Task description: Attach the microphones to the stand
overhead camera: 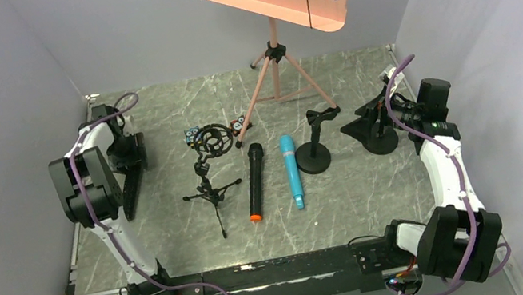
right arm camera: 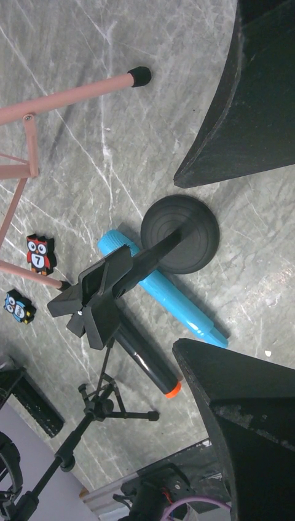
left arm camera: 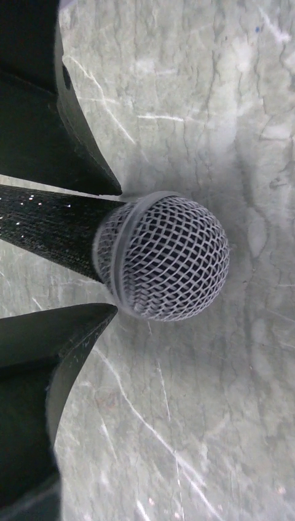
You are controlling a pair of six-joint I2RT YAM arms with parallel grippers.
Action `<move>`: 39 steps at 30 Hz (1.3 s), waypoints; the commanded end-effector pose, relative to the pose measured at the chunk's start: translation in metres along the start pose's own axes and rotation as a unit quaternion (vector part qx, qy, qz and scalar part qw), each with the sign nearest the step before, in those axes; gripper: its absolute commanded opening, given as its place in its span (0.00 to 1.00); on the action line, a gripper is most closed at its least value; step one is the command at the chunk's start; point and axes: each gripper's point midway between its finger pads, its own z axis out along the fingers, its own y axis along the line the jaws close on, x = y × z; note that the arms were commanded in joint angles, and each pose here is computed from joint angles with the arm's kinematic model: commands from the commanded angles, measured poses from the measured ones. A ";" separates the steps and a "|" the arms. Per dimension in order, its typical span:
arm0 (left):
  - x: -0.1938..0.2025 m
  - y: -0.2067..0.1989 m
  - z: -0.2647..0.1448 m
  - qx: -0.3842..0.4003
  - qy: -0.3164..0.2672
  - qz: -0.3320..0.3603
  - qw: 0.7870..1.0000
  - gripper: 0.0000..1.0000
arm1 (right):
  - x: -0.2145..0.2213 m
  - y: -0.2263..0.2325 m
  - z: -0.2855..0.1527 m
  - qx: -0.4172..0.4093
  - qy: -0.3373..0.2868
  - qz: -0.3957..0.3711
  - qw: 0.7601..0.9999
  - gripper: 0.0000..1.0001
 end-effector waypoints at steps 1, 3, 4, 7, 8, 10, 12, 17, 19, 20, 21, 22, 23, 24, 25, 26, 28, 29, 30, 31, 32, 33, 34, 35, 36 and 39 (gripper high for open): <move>0.005 0.000 0.007 0.006 0.028 0.009 1.000 0.68 | -0.020 0.004 -0.001 -0.010 -0.014 -0.036 0.999 1.00; 0.007 0.001 0.009 0.004 0.036 0.008 0.999 0.67 | -0.019 0.004 0.000 -0.011 -0.013 -0.035 0.999 1.00; 0.008 0.002 0.009 0.002 0.039 0.008 0.999 0.67 | -0.019 0.004 0.000 -0.011 -0.013 -0.035 0.999 1.00; 0.010 0.004 0.010 -0.005 0.042 0.008 0.999 0.62 | -0.020 0.004 0.000 -0.010 -0.012 -0.035 0.999 1.00; 0.011 0.004 0.010 -0.005 0.042 0.008 0.999 0.61 | -0.020 0.004 0.000 -0.011 -0.012 -0.035 0.999 1.00; 0.014 0.003 0.011 -0.004 0.048 0.008 0.999 0.59 | -0.020 0.004 -0.001 -0.010 -0.012 -0.036 0.999 1.00; 0.016 0.005 0.011 -0.014 0.054 0.010 0.998 0.51 | -0.021 0.004 -0.001 -0.010 -0.013 -0.037 0.999 1.00; 0.011 0.001 0.003 -0.013 0.040 0.010 0.999 0.14 | -0.021 0.005 -0.001 -0.010 -0.013 -0.038 0.999 1.00; 0.001 0.000 -0.010 -0.012 0.013 0.009 1.000 0.03 | -0.021 0.005 -0.001 -0.010 -0.013 -0.039 0.999 1.00; -0.005 0.000 -0.019 -0.014 -0.004 0.009 1.000 0.00 | -0.021 0.005 -0.001 -0.010 -0.013 -0.039 0.999 1.00; -0.012 -0.002 -0.029 -0.009 -0.021 0.008 1.000 0.00 | -0.022 0.006 -0.001 -0.011 -0.013 -0.039 0.999 1.00; -0.020 -0.004 -0.040 -0.006 -0.042 0.007 0.999 0.00 | -0.022 0.006 -0.001 -0.011 -0.013 -0.039 0.999 1.00; -0.027 -0.005 -0.051 -0.004 -0.062 0.006 0.998 0.00 | -0.022 0.006 -0.001 -0.011 -0.014 -0.039 0.999 1.00; -0.035 -0.006 -0.064 -0.003 -0.086 0.005 0.996 0.00 | -0.021 0.006 -0.001 -0.012 -0.013 -0.038 0.999 1.00; -0.041 -0.008 -0.075 0.004 -0.109 0.003 0.994 0.00 | -0.021 0.006 -0.001 -0.011 -0.013 -0.039 0.999 1.00; -0.048 -0.011 -0.088 0.010 -0.134 0.003 0.991 0.00 | -0.022 0.006 -0.001 -0.011 -0.014 -0.039 0.999 1.00; -0.061 -0.019 -0.113 0.031 -0.182 0.004 0.983 0.00 | -0.021 0.005 -0.001 -0.010 -0.013 -0.038 0.999 1.00; -0.066 -0.024 -0.127 0.041 -0.208 0.005 0.977 0.00 | -0.021 0.005 -0.001 -0.009 -0.013 -0.038 0.999 1.00; -0.071 -0.029 -0.140 0.053 -0.232 0.008 0.971 0.00 | -0.021 0.005 -0.001 -0.009 -0.013 -0.039 0.999 1.00; -0.076 -0.034 -0.152 0.065 -0.258 0.010 0.964 0.00 | -0.020 0.004 -0.001 -0.009 -0.013 -0.038 0.999 1.00; -0.080 -0.039 -0.168 0.076 -0.287 0.013 0.955 0.00 | -0.020 0.004 -0.001 -0.008 -0.013 -0.038 0.999 1.00; -0.084 -0.044 -0.183 0.088 -0.313 0.016 0.946 0.00 | -0.020 0.004 -0.001 -0.008 -0.012 -0.038 0.999 1.00; -0.086 -0.048 -0.201 0.096 -0.342 0.023 0.935 0.00 | -0.020 0.004 -0.001 -0.008 -0.012 -0.037 0.999 1.00; -0.088 -0.054 -0.227 0.111 -0.379 0.016 0.919 0.00 | -0.020 0.004 -0.001 -0.008 -0.012 -0.038 0.999 1.00; -0.089 -0.060 -0.245 0.123 -0.406 0.021 0.905 0.00 | -0.019 0.004 -0.001 -0.008 -0.012 -0.038 0.999 1.00; -0.085 -0.081 -0.306 0.172 -0.491 0.045 0.853 0.00 | -0.019 0.003 0.000 -0.009 -0.012 -0.035 0.999 1.00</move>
